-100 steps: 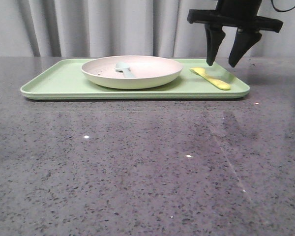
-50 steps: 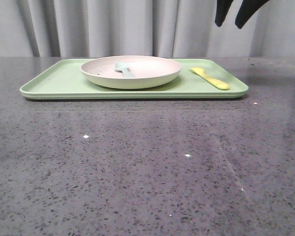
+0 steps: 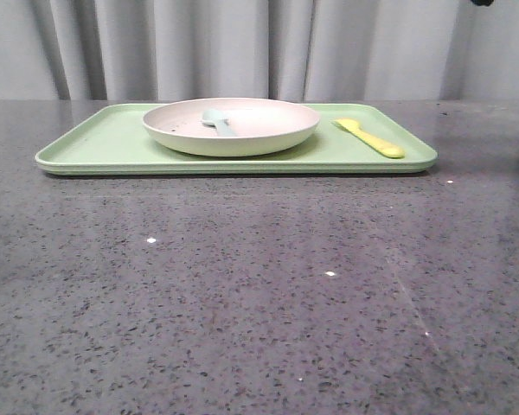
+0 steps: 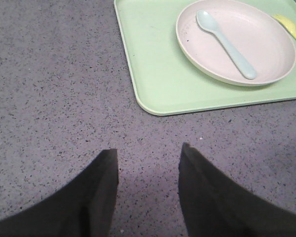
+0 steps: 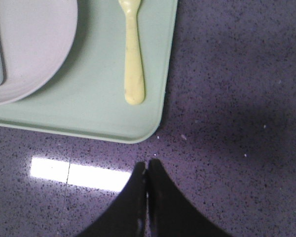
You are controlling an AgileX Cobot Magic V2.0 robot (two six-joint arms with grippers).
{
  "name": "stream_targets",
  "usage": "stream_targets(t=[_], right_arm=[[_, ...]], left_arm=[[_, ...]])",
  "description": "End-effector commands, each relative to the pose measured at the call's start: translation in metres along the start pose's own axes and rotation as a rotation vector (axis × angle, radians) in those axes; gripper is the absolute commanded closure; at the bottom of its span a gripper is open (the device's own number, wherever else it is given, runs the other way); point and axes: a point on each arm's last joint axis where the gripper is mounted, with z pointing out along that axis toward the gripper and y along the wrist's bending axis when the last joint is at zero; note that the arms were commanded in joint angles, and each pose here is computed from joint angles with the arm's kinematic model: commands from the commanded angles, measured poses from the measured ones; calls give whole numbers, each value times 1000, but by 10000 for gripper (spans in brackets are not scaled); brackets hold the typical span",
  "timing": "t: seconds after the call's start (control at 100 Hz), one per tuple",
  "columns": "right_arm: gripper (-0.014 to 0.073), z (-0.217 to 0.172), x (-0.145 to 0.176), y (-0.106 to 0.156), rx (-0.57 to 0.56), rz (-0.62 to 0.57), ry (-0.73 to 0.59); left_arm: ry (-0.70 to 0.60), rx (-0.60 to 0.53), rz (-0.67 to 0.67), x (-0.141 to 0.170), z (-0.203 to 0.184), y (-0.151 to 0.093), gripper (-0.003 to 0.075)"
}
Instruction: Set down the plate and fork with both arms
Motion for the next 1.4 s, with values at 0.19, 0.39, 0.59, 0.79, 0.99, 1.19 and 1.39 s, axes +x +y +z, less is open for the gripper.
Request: stream_targets(t=[0.19, 0.39, 0.59, 0.79, 0.99, 1.19, 1.39], right_arm=[[601, -47, 50, -7, -25, -18, -258], [648, -53, 89, -19, 15, -59, -427], [648, -54, 130, -27, 4, -71, -556], [648, -52, 171, -34, -17, -77, -685], [648, -52, 209, -41, -28, -86, -784], [648, -51, 236, -46, -36, -88, -835], [648, -56, 248, -48, -44, -89, -885]], left_arm=[[-170, 36, -5, -15, -18, -5, 743], [-233, 23, 24, -12, -32, -3, 741], [-307, 29, 27, 3, -38, 0, 741], [-367, 29, 35, 22, -39, 4, 741], [-423, 33, 38, 40, -40, 8, 741], [-495, 43, 39, 56, -45, 11, 741], [-513, 43, 48, 68, -47, 13, 741]])
